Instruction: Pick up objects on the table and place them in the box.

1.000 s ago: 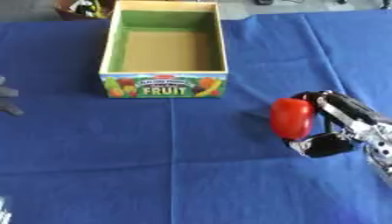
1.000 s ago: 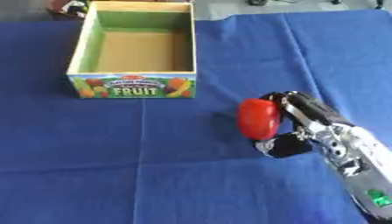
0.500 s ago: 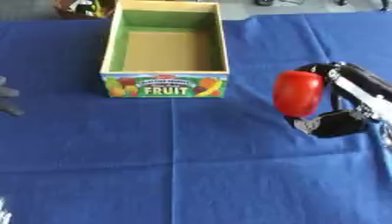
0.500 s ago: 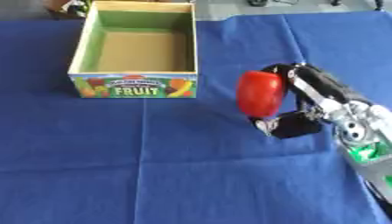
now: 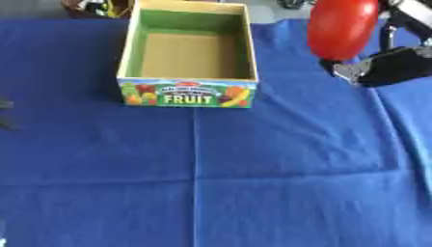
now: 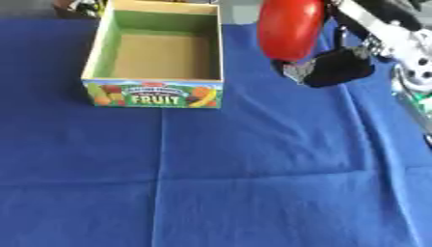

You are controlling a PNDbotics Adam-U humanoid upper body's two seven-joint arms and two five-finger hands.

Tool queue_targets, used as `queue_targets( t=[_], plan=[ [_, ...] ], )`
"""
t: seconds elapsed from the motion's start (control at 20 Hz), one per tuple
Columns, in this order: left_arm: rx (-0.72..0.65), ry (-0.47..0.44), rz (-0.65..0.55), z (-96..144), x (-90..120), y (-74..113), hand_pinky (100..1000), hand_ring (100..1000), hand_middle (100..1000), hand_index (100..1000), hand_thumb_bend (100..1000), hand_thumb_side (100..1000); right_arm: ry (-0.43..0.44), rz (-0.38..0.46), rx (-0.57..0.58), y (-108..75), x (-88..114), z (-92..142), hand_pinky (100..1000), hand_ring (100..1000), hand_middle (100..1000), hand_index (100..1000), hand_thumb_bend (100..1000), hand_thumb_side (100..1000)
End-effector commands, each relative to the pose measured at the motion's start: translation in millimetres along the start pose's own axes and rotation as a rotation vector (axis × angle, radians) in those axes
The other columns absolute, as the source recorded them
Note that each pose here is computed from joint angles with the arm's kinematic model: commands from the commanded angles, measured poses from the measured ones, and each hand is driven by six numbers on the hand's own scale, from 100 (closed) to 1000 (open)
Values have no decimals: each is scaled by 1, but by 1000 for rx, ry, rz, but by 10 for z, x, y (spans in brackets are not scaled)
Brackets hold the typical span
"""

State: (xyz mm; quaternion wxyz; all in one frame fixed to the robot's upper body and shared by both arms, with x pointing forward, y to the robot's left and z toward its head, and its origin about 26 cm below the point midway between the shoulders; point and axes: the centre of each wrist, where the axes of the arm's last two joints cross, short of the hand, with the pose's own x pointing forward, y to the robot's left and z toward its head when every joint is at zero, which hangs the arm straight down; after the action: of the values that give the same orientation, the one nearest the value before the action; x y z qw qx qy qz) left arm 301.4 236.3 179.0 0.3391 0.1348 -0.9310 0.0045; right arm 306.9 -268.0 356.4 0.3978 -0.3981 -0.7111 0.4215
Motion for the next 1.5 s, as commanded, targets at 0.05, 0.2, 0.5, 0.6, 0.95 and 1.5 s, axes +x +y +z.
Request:
queue_targets(
  t=[0.05,0.2,0.5,0.6,0.95,1.5],
  plan=[
    [-17,-33,-4,-43,68,28,379,537,556,798,100,1000,29,1,-35,-181,-59,-108,286,586,503,673,100,266],
    [-26,-36,2,-48,74,15,378,536,556,798,100,1000,30,-16,-57,-258,-77,-243,286,585,502,671,100,267],
    [-48,-48,17,-70,93,-17,376,534,555,798,100,1000,3,-38,-85,-361,-10,-485,291,586,502,672,100,281],
    [-55,-56,22,-87,104,-29,375,534,555,798,100,1000,0,-46,-87,-363,-8,-569,298,589,504,672,100,292],
    [-77,-89,44,-157,152,-81,374,533,555,798,100,1000,-12,-99,-66,-331,-80,-867,300,588,503,671,100,308],
    [-96,-125,67,-237,209,-138,375,534,556,797,100,1000,-45,-58,70,-127,-98,-1054,300,586,504,663,100,305]
  ],
)
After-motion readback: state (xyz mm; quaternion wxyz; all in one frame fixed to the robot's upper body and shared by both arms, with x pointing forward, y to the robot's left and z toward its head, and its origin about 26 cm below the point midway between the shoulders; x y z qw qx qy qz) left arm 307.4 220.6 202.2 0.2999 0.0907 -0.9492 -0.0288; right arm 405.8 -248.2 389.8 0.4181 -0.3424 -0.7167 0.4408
